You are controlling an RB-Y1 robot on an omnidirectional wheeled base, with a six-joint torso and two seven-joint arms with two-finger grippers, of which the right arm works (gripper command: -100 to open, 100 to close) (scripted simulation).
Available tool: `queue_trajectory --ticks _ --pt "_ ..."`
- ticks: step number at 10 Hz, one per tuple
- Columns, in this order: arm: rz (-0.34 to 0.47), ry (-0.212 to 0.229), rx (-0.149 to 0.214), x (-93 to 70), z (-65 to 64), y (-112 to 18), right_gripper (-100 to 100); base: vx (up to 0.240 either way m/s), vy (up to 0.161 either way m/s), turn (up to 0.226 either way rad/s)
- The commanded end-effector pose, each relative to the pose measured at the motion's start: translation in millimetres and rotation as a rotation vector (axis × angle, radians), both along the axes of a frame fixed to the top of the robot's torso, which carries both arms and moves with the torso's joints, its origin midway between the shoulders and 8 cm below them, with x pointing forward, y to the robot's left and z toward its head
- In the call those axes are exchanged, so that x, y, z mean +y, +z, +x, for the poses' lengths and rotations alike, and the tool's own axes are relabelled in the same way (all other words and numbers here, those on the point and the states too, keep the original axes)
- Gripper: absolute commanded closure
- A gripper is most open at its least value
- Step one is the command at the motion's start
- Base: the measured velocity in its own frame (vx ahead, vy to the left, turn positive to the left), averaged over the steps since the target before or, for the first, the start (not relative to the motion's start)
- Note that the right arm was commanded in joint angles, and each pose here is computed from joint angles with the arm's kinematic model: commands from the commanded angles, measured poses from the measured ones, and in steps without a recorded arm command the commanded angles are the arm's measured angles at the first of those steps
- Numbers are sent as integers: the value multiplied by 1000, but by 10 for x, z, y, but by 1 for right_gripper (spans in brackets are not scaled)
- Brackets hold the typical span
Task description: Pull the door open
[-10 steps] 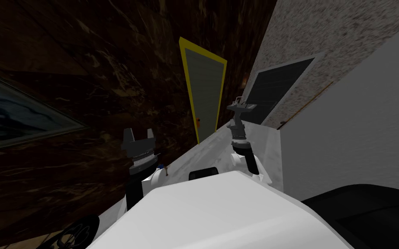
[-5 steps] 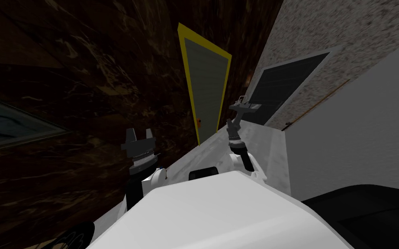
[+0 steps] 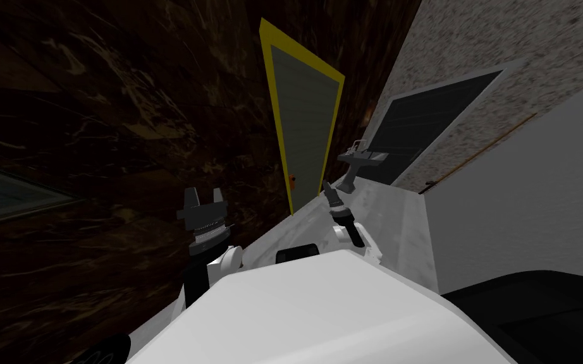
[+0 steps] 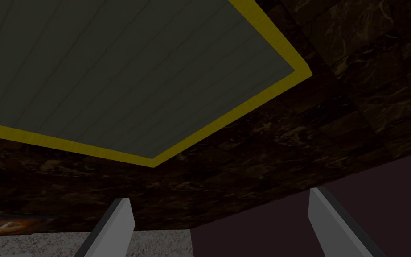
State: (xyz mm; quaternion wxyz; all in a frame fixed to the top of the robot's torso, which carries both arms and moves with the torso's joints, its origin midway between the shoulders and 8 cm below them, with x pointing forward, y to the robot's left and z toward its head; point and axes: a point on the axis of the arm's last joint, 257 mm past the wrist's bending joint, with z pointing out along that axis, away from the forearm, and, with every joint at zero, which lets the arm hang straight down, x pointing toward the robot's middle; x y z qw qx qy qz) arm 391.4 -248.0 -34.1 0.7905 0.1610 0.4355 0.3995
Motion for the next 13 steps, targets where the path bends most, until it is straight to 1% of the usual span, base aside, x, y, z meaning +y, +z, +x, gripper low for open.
queue_trajectory --ticks 1,7,8,13 --pt "-42 -5 22 46 62 -112 -100 106 -12 23" --pt "-207 -15 104 197 240 -598 -100 95 1 22" --pt "-265 -16 130 242 288 -768 -100 142 -6 39" --pt "-412 -15 189 336 380 -1196 -100 111 -1 23"
